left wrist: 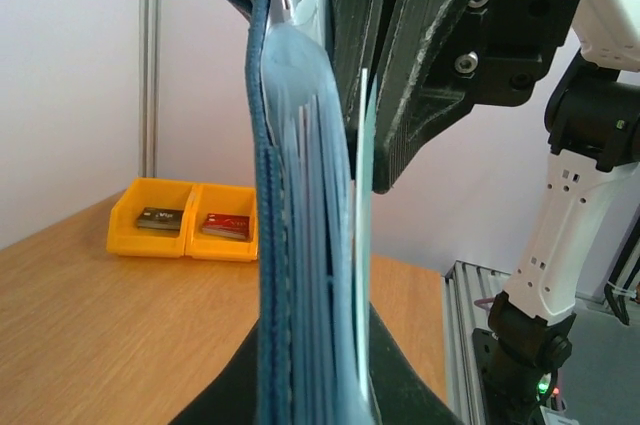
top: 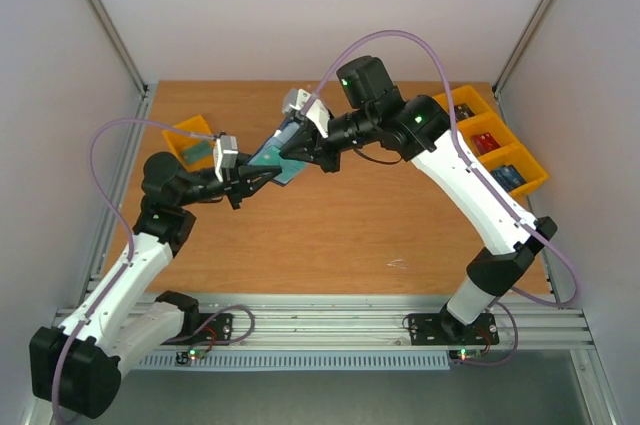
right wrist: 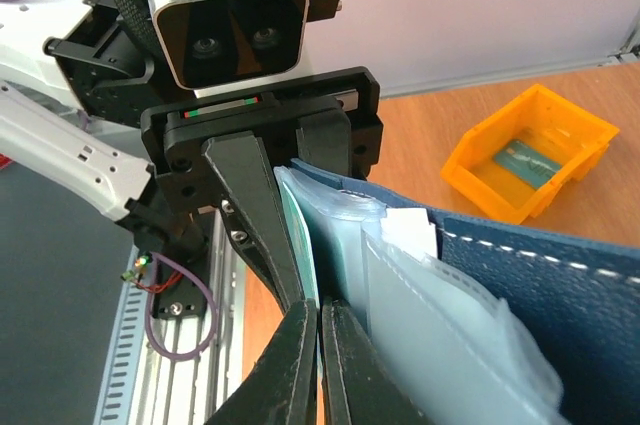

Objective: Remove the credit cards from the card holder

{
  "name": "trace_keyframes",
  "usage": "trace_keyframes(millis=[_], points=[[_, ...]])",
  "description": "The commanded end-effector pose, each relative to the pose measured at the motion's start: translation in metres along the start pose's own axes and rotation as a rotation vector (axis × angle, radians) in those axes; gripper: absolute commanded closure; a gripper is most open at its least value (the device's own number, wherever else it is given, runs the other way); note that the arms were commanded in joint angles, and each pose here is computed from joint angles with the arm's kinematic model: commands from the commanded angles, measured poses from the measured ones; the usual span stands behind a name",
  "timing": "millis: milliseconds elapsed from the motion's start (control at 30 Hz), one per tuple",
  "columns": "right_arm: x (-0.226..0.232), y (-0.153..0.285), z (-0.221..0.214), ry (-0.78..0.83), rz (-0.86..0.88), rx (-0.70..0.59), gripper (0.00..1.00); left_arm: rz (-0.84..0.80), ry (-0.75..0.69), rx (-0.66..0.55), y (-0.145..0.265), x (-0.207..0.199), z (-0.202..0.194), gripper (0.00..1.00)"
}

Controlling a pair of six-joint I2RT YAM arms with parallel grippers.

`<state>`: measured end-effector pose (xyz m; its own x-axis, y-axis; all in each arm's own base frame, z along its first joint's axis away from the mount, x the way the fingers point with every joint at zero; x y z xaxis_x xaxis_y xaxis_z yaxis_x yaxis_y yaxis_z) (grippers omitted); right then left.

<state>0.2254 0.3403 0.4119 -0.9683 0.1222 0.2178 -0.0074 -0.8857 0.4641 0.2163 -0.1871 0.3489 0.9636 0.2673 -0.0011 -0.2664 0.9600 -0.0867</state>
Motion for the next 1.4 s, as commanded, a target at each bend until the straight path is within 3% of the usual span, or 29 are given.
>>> trace_keyframes(millis=[0, 133, 400, 667, 867, 967, 1133, 1367], points=[[0.009, 0.012, 0.005, -0.037, 0.047, -0.063, 0.99, -0.007, -0.081, -0.054, 0.001, -0.006, 0.017, 0.89], [0.007, 0.016, 0.005, -0.042, 0.03, -0.068, 0.99, -0.01, -0.052, -0.052, 0.001, -0.006, 0.015, 0.88], [0.003, 0.023, 0.008, -0.049, 0.025, -0.091, 0.99, -0.03, -0.007, -0.044, 0.001, -0.009, 0.013, 0.76], [-0.002, 0.03, 0.007, -0.055, -0.004, -0.093, 0.99, -0.026, 0.006, -0.043, 0.001, -0.008, 0.013, 0.78], [-0.004, 0.041, 0.007, -0.054, -0.033, -0.099, 0.99, -0.024, 0.005, -0.044, 0.001, -0.008, 0.012, 0.71], [-0.005, 0.036, 0.007, -0.079, 0.005, -0.097, 0.99, -0.028, 0.002, -0.043, 0.0, -0.008, 0.011, 0.78], [-0.005, 0.028, 0.006, -0.108, 0.055, -0.095, 0.99, -0.027, -0.002, -0.042, 0.0, -0.008, 0.012, 0.98], [-0.02, 0.018, -0.014, -0.151, -0.003, -0.022, 0.93, -0.003, 0.006, -0.052, 0.001, -0.006, 0.013, 1.0]])
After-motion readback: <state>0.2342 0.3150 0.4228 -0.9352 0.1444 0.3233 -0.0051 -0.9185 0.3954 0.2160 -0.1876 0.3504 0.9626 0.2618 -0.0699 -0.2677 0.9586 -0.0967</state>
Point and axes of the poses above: each gripper's point midway between its finger pads, its own y axis back along the fingers, its own x axis along the line the jaws close on, z = x × y, the point moved 3 cm from there along y, back along the fingers, and after that the axes turned 8 degrees about -y, right-handed, at the moved point
